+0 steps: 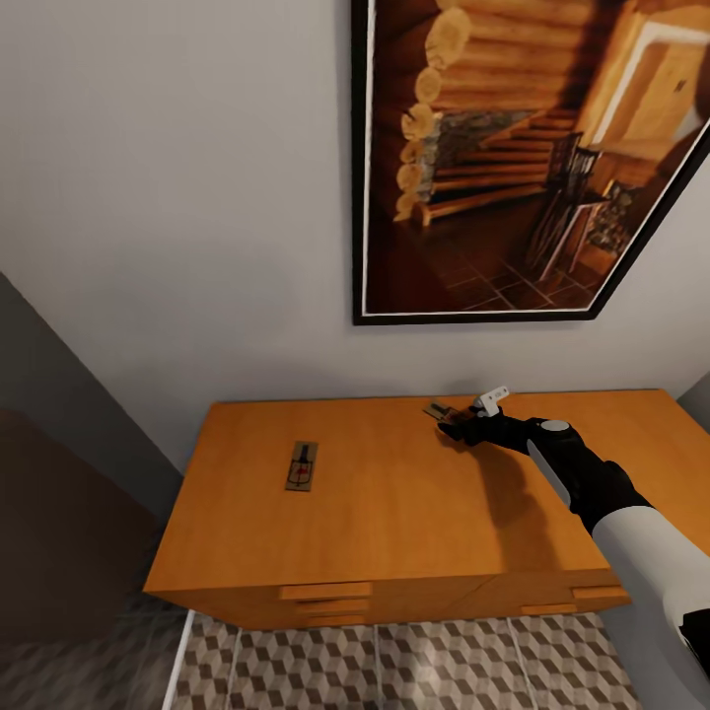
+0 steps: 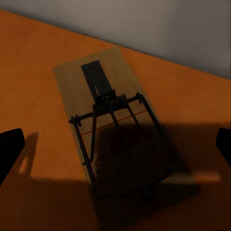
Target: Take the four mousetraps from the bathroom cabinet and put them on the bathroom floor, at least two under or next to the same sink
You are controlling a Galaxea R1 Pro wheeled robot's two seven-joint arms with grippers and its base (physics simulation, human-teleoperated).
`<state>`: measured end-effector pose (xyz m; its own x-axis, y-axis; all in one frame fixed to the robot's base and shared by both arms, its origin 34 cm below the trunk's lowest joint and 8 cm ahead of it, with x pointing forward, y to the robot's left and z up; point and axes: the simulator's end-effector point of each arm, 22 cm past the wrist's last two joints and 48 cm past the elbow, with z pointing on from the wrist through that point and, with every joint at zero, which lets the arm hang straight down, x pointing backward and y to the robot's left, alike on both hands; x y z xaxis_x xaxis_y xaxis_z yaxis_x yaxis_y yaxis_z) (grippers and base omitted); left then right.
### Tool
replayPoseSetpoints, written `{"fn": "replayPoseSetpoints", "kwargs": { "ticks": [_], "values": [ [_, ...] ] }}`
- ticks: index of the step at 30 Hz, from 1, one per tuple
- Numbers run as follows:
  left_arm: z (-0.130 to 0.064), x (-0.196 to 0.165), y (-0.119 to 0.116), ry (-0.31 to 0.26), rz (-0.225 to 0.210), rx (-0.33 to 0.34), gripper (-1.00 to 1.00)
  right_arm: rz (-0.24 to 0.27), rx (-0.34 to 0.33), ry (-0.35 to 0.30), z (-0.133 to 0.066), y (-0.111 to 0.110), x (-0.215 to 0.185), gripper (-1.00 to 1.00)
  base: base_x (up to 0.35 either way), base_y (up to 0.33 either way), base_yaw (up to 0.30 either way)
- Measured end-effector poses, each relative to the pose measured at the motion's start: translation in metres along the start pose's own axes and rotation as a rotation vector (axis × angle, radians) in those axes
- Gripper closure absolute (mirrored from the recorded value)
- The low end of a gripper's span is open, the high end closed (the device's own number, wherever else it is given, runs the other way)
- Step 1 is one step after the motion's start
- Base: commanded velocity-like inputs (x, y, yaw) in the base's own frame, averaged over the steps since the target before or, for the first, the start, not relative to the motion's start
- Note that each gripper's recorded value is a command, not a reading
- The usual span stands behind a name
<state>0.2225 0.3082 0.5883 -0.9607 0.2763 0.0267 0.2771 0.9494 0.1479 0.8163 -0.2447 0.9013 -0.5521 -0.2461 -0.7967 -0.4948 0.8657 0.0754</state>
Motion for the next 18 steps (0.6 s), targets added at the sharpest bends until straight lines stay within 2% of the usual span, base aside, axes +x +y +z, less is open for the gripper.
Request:
{"fn": "replayPoseSetpoints", "kwargs": {
  "ticks": [18],
  "values": [
    [-0.0001, -0.0002, -0.0008, 0.000, 0.000, 0.001, -1.00, 0.000, 0.000, 0.000, 0.0000, 0.0000, 0.0001, -1.00, 0.000, 0.007, 0.000]
  ]
}}
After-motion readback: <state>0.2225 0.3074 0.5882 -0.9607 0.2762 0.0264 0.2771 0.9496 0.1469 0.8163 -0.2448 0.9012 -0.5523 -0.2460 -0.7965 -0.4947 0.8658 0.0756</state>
